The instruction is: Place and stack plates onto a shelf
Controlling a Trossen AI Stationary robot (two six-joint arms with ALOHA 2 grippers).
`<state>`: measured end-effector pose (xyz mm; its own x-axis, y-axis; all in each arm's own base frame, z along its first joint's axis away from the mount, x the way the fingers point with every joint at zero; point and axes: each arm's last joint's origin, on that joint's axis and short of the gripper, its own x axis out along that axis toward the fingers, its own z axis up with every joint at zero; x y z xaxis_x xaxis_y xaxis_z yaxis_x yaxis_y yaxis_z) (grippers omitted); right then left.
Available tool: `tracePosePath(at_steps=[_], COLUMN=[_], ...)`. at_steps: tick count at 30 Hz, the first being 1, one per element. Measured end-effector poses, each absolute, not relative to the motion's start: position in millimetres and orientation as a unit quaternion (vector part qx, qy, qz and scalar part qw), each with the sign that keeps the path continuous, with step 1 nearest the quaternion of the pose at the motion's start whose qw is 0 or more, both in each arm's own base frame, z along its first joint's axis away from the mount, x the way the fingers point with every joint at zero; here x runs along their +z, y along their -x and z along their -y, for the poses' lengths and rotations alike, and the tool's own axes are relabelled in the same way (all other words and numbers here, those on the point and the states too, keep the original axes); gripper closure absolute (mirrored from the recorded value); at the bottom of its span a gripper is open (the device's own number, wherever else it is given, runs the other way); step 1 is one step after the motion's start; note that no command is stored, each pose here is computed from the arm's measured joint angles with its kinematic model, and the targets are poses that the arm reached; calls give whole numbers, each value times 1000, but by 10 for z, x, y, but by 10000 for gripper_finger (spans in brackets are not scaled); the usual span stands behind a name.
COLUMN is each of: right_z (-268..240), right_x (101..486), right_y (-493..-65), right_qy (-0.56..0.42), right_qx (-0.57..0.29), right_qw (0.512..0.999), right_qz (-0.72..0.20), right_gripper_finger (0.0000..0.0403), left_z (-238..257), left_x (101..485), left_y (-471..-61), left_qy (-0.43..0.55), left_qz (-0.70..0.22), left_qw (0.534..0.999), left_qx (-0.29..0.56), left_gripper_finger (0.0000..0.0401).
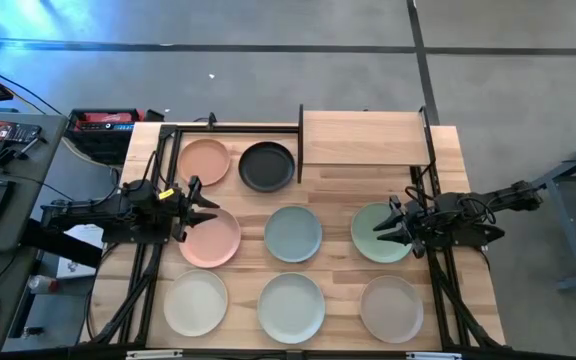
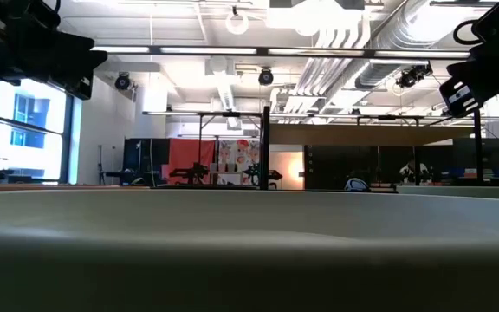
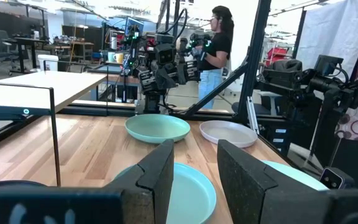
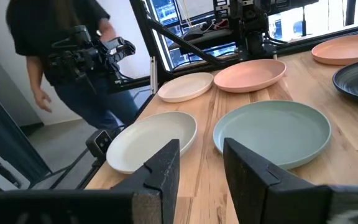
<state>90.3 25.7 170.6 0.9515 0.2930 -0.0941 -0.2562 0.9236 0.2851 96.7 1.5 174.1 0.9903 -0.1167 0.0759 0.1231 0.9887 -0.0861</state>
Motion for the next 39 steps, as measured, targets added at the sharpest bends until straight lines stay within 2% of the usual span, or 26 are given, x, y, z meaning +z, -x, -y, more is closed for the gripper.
tracePosePath(at_steps=[39], right_z=[-257], right_x=[1707], right_y=[-903], right_qy=[-136], right_qx=[140], right_qw=[978], right_qz=[-68], right_gripper_finger=[295], left_z=[-18], left_x=[1742], left_y=[-967], left_qy=[64], left_qz=[35], left_qw=[996], left_qx=[-55], left_gripper_finger=[288])
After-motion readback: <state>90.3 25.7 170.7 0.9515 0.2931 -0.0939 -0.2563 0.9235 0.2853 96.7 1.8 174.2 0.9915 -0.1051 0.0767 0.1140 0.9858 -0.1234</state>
